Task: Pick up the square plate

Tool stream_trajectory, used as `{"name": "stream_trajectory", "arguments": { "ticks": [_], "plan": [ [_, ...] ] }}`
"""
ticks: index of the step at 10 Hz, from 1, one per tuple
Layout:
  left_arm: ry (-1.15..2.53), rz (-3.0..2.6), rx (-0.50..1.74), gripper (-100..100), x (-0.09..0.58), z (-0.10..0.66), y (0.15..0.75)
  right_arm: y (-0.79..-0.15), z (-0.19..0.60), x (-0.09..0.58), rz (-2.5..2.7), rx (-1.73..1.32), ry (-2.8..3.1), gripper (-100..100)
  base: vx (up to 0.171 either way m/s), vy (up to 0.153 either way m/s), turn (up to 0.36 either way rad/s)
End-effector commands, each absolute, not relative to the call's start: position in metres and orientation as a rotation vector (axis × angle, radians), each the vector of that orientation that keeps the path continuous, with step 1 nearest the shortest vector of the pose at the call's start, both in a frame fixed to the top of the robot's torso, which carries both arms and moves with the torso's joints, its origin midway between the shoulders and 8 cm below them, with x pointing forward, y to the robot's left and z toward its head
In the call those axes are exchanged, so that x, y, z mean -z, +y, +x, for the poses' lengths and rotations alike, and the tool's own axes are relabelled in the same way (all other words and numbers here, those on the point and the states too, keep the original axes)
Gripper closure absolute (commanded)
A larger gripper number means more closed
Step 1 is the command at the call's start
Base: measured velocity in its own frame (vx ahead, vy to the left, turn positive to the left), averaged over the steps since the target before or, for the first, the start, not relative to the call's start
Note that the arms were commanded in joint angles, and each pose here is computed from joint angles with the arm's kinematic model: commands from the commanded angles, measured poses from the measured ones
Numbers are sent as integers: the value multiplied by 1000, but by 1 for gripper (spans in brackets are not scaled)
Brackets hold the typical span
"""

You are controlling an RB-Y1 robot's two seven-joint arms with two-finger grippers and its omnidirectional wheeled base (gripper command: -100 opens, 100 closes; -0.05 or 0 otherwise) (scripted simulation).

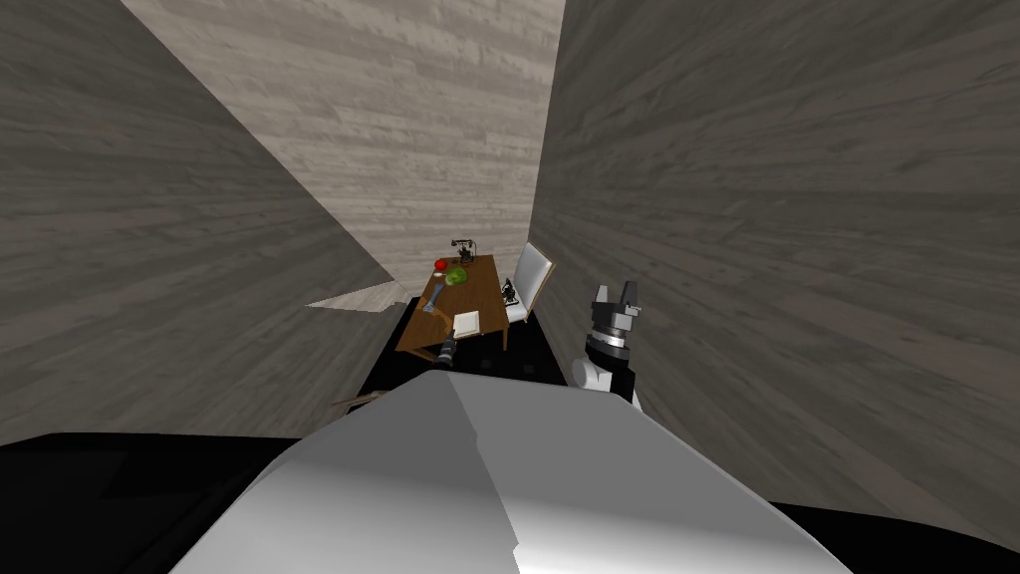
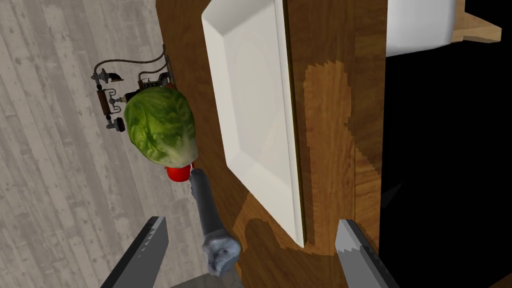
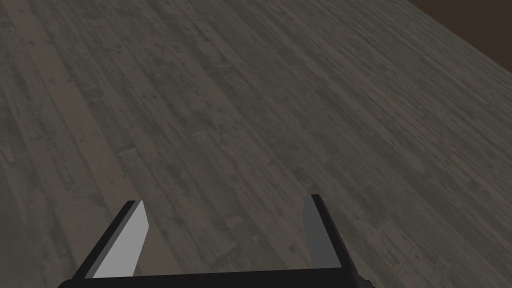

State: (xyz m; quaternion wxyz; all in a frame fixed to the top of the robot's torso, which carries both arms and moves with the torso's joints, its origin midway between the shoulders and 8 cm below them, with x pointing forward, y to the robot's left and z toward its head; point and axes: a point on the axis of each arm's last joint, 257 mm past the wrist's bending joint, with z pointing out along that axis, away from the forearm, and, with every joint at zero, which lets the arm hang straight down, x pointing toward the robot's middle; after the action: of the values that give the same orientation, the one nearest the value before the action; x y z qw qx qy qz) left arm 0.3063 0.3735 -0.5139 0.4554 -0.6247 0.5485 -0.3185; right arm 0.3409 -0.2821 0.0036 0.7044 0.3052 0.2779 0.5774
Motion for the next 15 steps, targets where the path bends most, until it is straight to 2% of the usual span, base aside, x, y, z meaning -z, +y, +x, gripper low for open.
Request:
{"name": "stream_trajectory", "arguments": {
  "ticks": [1,6,9,10,11,15],
  "plan": [
    [1341,-1571,797,-100,521,304,362,-282,341,-4,679,-1284,618,0,52,-2,-38],
    [1285,-1681,874,-100,540,305,300,-282,341,-4,679,-1284,618,0,46,2,-23],
    [1280,-1693,882,-100,539,305,293,-282,341,-4,679,-1284,618,0,10,1,-2],
    [1279,-1693,883,0,539,305,293,-282,341,-4,679,-1284,618,0,0,0,0],
    [1276,-1695,881,-100,543,295,291,-282,341,-4,679,-1284,618,0,71,26,-20],
    [1273,-1698,878,-100,546,285,288,-282,341,-4,679,-1284,618,0,89,25,-15]
  ]
}}
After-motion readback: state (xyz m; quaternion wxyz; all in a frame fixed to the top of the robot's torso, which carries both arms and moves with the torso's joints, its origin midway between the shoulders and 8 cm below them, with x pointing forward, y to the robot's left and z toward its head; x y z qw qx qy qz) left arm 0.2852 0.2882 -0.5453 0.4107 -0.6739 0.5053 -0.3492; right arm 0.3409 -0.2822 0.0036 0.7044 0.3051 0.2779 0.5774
